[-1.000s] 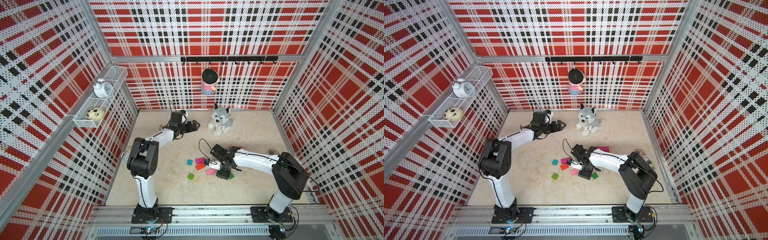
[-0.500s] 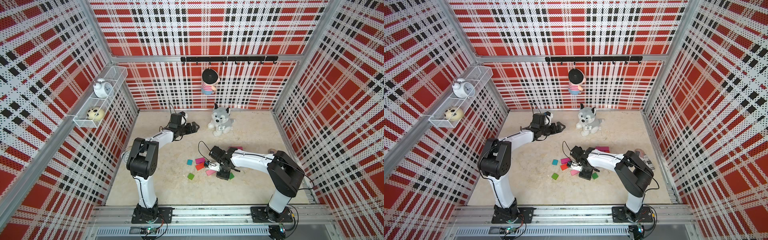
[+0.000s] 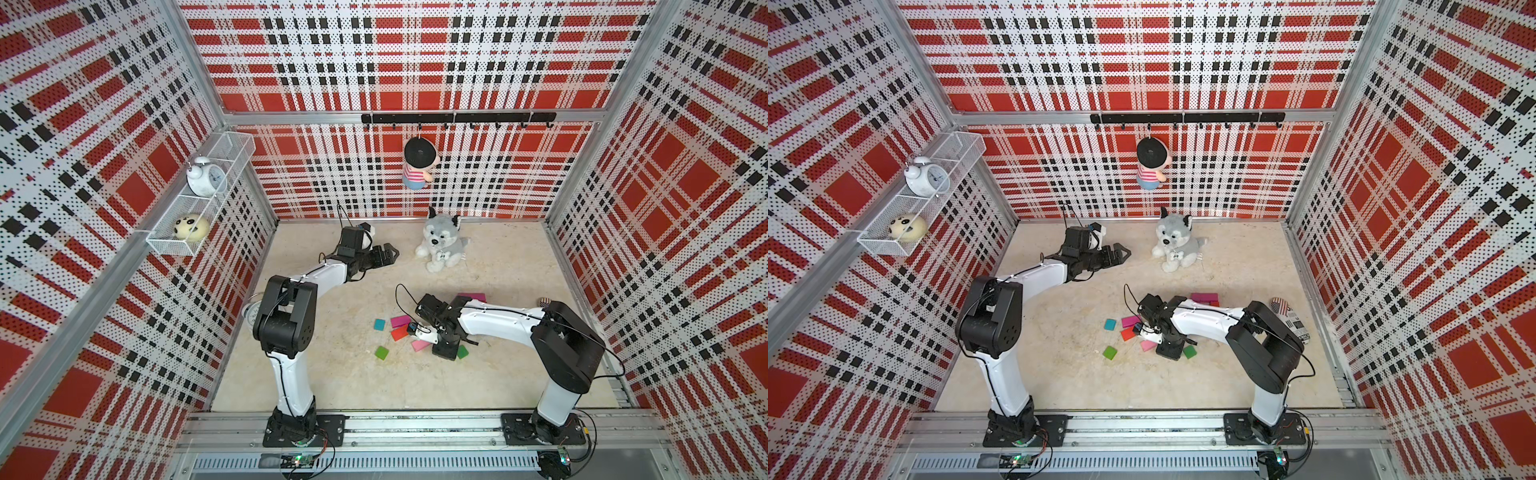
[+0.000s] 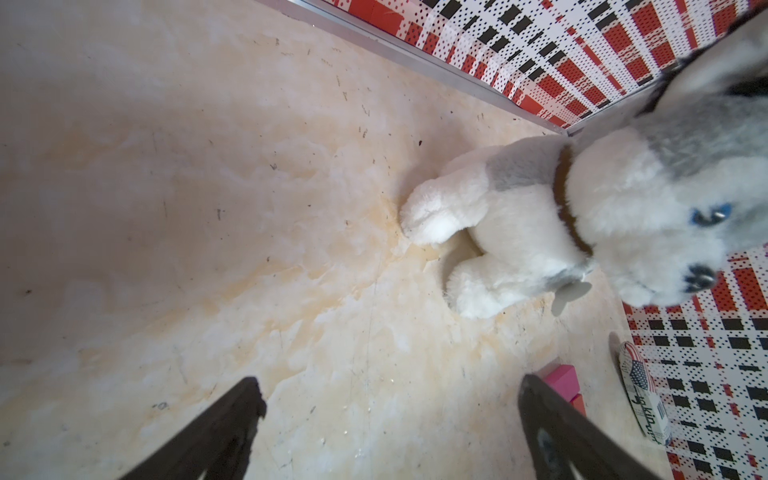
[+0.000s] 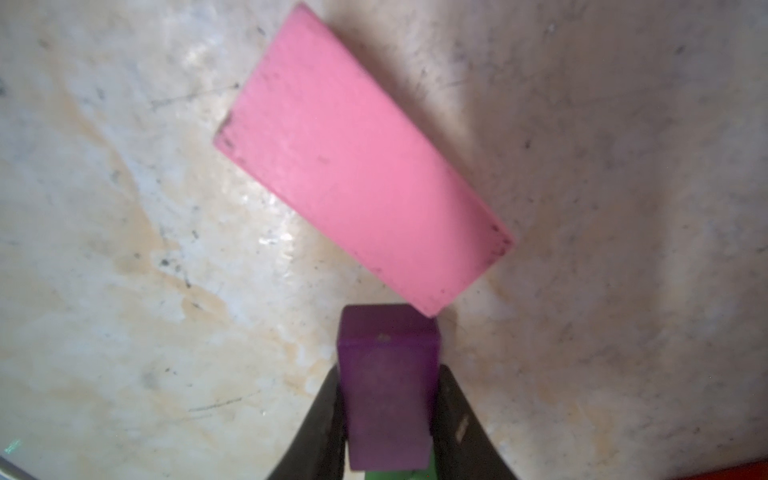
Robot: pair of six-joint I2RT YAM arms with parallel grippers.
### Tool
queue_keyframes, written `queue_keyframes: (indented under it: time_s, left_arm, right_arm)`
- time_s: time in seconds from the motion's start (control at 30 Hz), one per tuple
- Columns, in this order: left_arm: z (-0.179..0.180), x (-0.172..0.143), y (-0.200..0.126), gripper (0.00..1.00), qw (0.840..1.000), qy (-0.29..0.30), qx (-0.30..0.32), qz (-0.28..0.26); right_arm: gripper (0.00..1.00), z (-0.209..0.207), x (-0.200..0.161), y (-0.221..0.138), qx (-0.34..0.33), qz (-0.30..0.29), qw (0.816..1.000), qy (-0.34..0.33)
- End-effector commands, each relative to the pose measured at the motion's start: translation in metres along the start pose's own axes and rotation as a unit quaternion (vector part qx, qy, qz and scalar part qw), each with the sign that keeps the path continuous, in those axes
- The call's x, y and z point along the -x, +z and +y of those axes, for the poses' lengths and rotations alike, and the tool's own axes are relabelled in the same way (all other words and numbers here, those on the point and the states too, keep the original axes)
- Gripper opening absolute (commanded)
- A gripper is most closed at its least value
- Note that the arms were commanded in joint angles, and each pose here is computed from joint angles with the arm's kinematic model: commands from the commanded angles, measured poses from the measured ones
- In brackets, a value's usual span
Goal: Assemble the number 7 with building blocks
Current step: Pick up the building block from the center of the board, then assemble the building block at the center of the board.
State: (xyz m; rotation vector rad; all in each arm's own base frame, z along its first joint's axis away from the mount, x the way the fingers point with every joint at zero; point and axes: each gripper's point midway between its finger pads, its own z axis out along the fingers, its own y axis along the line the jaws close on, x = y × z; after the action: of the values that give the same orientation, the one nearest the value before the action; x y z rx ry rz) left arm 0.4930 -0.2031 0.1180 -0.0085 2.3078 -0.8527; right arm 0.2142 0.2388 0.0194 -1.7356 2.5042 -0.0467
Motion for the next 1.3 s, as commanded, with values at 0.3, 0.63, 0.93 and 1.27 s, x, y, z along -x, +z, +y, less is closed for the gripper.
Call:
queue_keyframes:
  time_s: [0.3, 0.63, 0.93, 1.27]
  left_arm:
    - [-0.056, 0.028, 0.003, 0.98, 0.996, 0.069, -0.050, -0.021]
    - [-0.124, -0.039, 0.029, 0.98, 0.981, 0.164, -0.087, 0.057]
    - [-0.139, -0.080, 0.043, 0.98, 0.969, 0.208, -0.080, 0.103]
    - [-0.137, -0.096, 0.050, 0.98, 0.962, 0.233, -0.065, 0.126]
  right_arm:
    - [0.18, -0.081, 0.030, -0.091, -0.045, -0.176, 0.944, 0.277]
    - [0.15, -0.117, -0.047, -0.095, -0.044, -0.199, 0.840, 0.503]
    - [0.16, -0.091, -0.087, -0.071, -0.036, -0.123, 0.824, 0.552]
    - [0.20, -0.084, -0.106, -0.034, -0.039, -0.049, 0.820, 0.570]
